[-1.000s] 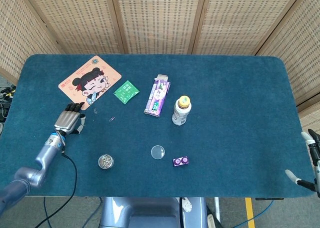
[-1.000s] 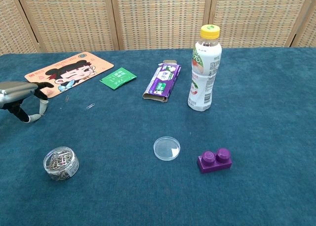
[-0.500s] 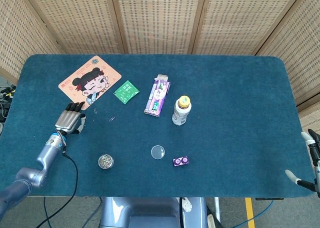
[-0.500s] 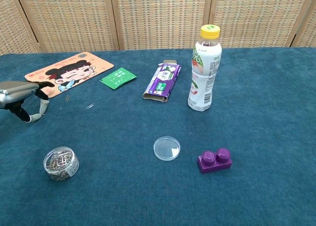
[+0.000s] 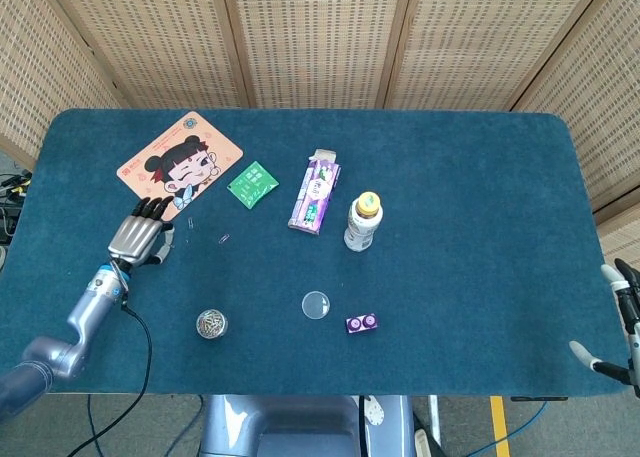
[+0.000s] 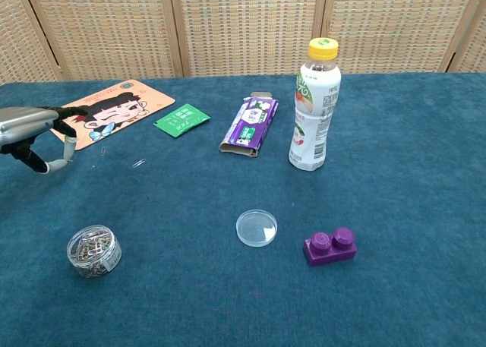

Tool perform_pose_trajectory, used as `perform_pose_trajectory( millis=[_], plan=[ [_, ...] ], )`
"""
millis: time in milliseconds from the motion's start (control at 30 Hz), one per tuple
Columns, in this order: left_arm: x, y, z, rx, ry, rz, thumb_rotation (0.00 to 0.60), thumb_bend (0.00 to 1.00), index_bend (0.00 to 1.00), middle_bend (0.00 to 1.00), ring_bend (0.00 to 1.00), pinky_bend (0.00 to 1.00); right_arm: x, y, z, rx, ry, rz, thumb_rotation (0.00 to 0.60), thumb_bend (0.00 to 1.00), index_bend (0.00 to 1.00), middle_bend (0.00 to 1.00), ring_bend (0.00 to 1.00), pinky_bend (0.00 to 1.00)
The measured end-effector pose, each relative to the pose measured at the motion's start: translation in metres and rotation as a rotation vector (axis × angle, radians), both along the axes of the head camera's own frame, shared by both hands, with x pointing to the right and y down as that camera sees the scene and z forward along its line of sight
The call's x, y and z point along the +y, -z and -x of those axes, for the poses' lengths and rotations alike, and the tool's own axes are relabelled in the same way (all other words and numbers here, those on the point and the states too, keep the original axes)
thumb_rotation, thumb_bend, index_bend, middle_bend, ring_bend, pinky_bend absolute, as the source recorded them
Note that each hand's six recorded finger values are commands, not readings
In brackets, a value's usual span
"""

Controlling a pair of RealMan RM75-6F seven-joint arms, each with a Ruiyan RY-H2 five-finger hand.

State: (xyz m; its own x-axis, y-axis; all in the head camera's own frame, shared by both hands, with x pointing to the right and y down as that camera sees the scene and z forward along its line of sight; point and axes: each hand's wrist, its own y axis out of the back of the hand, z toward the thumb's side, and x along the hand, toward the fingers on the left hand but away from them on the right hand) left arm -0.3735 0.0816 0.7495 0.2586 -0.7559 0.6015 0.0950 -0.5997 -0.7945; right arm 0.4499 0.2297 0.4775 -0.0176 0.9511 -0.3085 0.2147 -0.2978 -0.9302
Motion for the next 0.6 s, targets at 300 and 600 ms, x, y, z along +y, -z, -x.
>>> perform_pose_trajectory(
  millis=[300,600],
  plan=[
    [0.034,0.043,-0.047,0.172,-0.175,-0.028,0.6,0.43,0.72,0.0,0.0,0.0,0.001,0.003,0.0,-0.007,0.002,-0.007,0.6,0.0,0.04,0.0,0.0,0.0],
    [0.096,0.076,-0.078,0.26,-0.321,0.032,0.6,0.43,0.72,0.0,0.0,0.0,0.002,0.007,-0.002,-0.02,-0.001,-0.016,0.6,0.0,0.04,0.0,0.0,0.0]
  ],
)
